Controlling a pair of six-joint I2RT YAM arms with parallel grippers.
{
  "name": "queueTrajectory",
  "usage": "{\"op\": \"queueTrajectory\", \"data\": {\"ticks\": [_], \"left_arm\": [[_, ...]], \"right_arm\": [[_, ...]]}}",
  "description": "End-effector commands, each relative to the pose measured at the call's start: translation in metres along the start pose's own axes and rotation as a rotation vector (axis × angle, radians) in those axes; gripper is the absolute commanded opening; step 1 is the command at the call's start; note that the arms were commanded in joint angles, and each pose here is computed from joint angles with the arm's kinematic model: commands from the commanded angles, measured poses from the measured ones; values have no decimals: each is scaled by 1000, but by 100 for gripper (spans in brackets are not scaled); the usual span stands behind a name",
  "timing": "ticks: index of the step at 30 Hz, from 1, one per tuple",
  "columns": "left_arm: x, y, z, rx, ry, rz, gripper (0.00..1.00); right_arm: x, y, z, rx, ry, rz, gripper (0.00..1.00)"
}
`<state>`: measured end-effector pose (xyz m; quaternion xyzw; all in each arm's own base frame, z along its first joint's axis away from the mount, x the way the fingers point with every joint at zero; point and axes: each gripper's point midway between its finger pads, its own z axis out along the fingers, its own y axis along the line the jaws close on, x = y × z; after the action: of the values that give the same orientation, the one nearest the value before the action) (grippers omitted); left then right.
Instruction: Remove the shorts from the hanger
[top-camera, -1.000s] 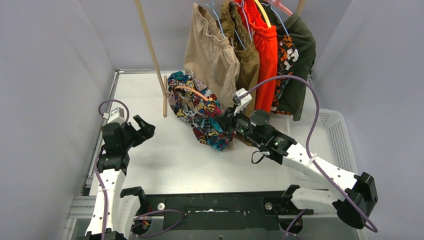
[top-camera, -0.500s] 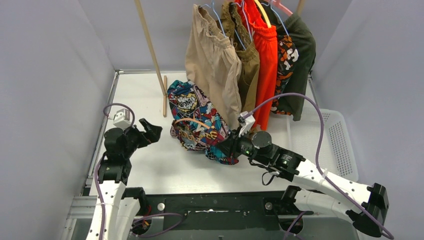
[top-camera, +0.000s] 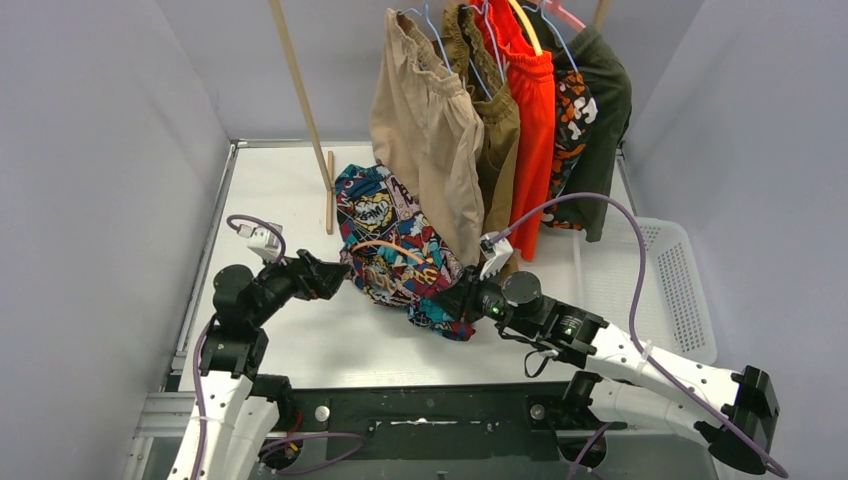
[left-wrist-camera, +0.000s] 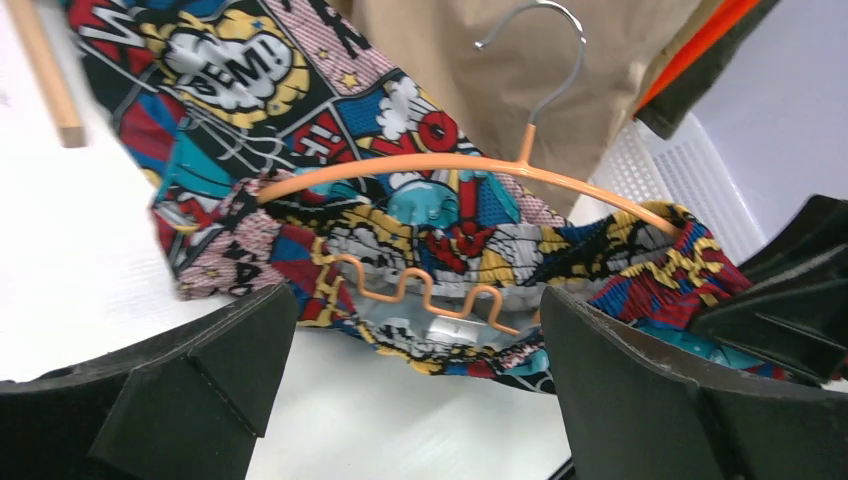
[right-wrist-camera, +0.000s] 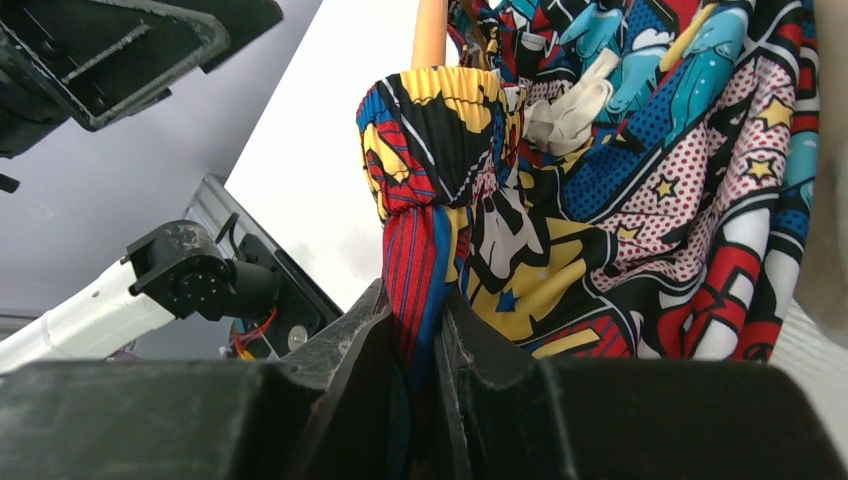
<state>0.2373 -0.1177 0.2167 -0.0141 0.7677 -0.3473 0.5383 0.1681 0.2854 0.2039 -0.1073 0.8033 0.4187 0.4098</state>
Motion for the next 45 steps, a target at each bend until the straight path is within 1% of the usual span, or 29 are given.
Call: {"op": "queueTrajectory", "data": {"ticks": [1,4,6,8,9,11,13,14,15,18,21,22,24,26,28,30,33,35,36,38,40,42,45], "left_arm": [[-7,-32,5,178,3,-9,93],[0,-29,10,178,42,-36,92],[0,-24,14,154,45,-45,91],[-2,-14,16,96,30,-66,92],[-5,-10,17,65,22,-69,92],[-22,-13,18,35,-7,-108,92],[-45,-31,22,107,-55,-136,93],[-53,-40,24,146,-66,-139,92],[-54,-45,26,166,-43,-150,92],[-36,-42,34,189,44,-159,91],[-22,-50,35,274,89,-152,85],[-20,-54,33,300,93,-136,85],[-21,-63,28,341,70,-98,84],[-28,-75,21,365,45,-88,84],[-41,-83,16,354,31,-92,84],[-44,-85,17,338,31,-72,84],[-31,-66,23,240,82,-34,77],[-18,-47,25,146,143,-15,75],[-12,-42,25,130,164,6,75],[-8,-36,28,115,169,4,72],[-9,-31,32,92,148,-22,68],[-13,-37,35,129,119,-32,64],[-7,-36,41,159,126,-36,59]], "right_arm": [[-30,33,7,-115,-93,-8,0],[-34,37,16,-131,-111,-71,0],[-31,40,24,-187,-143,-142,0],[-30,32,33,-177,-186,-126,0],[-31,31,37,-178,-190,-119,0],[-32,28,45,-148,-145,-137,0],[-35,20,51,-97,-107,-131,0],[-38,20,51,-105,-103,-129,0],[-43,24,49,-127,-115,-133,0],[-48,30,38,-187,-176,-155,0],[-36,33,25,-256,-180,-172,0],[-30,37,20,-290,-169,-187,0],[-18,37,15,-304,-145,-185,0],[-21,41,13,-269,-98,-109,0],[-15,55,7,-298,-17,-93,0],[-6,60,5,-317,18,-108,0],[-4,64,8,-345,8,-89,0],[-7,68,9,-358,-5,-78,0],[-10,70,10,-363,-13,-82,0],[-14,71,13,-358,-25,-92,0],[-16,73,17,-358,-28,-104,0],[-17,72,20,-349,-25,-104,0],[-14,74,23,-361,-11,-95,0]]}}
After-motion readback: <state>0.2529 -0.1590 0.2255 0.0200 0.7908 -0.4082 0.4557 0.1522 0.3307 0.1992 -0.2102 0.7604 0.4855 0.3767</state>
